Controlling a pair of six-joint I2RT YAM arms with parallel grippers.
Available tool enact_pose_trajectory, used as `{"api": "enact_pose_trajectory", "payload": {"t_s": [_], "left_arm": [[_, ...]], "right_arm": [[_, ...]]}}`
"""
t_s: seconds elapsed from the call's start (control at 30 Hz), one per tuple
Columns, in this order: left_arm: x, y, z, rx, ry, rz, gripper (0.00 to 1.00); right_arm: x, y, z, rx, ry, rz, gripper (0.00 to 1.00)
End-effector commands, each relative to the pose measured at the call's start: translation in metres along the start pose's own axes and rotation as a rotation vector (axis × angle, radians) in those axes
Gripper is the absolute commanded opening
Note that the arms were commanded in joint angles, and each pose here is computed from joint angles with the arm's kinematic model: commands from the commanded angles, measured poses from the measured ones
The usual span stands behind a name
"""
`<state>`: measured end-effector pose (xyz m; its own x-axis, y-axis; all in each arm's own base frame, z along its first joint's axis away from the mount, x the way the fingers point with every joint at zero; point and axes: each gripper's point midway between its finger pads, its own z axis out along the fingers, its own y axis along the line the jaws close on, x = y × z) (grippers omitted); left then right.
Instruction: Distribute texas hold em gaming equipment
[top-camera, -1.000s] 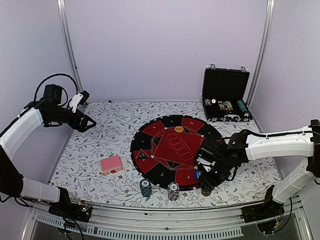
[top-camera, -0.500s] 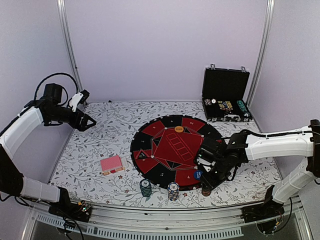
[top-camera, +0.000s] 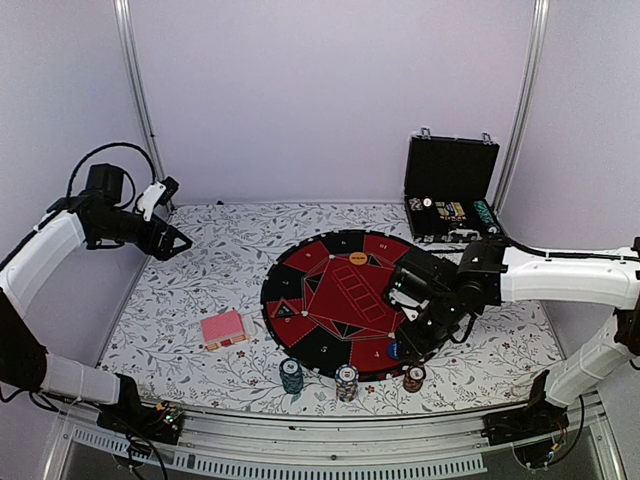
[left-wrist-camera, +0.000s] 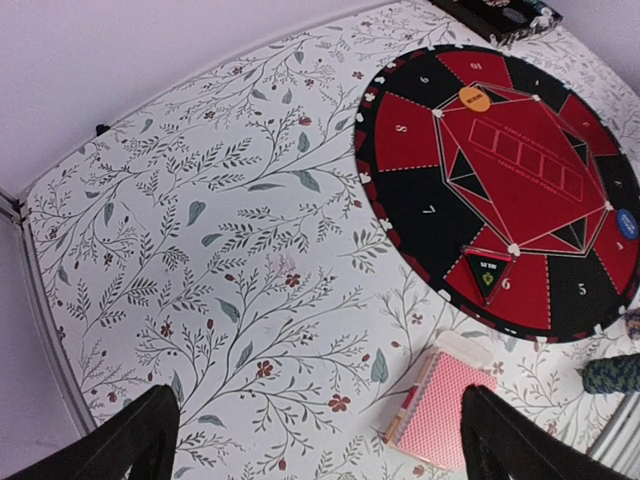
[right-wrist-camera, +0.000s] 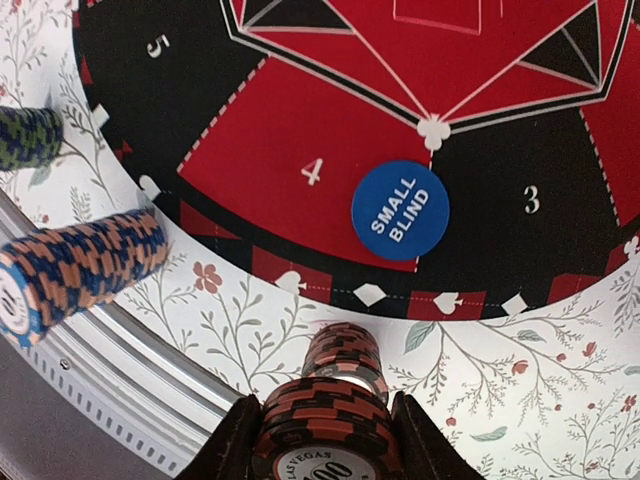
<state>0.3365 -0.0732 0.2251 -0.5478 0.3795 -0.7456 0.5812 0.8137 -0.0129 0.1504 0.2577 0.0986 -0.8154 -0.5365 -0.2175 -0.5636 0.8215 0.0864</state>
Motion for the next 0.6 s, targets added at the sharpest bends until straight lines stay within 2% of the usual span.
{"api": "enact_pose_trajectory", "payload": {"t_s": [0.0, 0.23, 0.57], "left_arm": [[-0.009, -0.005, -0.005, 0.016, -0.013, 0.029, 1.0], [-0.003, -0.013, -0.006, 0.058, 0.006, 0.033, 1.0], [0.004, -0.009, -0.004, 0.036, 0.036, 0.042, 1.0]], "right_arm": [[-0.032, -0.007, -0.023, 0.031, -0.087, 0.002, 0.25], [-0.129, -0.04, -0.035, 0.045, -0.261, 0.059, 0.26], [-0.228, -0.115, 0.013, 0.09, -0.335, 0.138, 0.22]]}}
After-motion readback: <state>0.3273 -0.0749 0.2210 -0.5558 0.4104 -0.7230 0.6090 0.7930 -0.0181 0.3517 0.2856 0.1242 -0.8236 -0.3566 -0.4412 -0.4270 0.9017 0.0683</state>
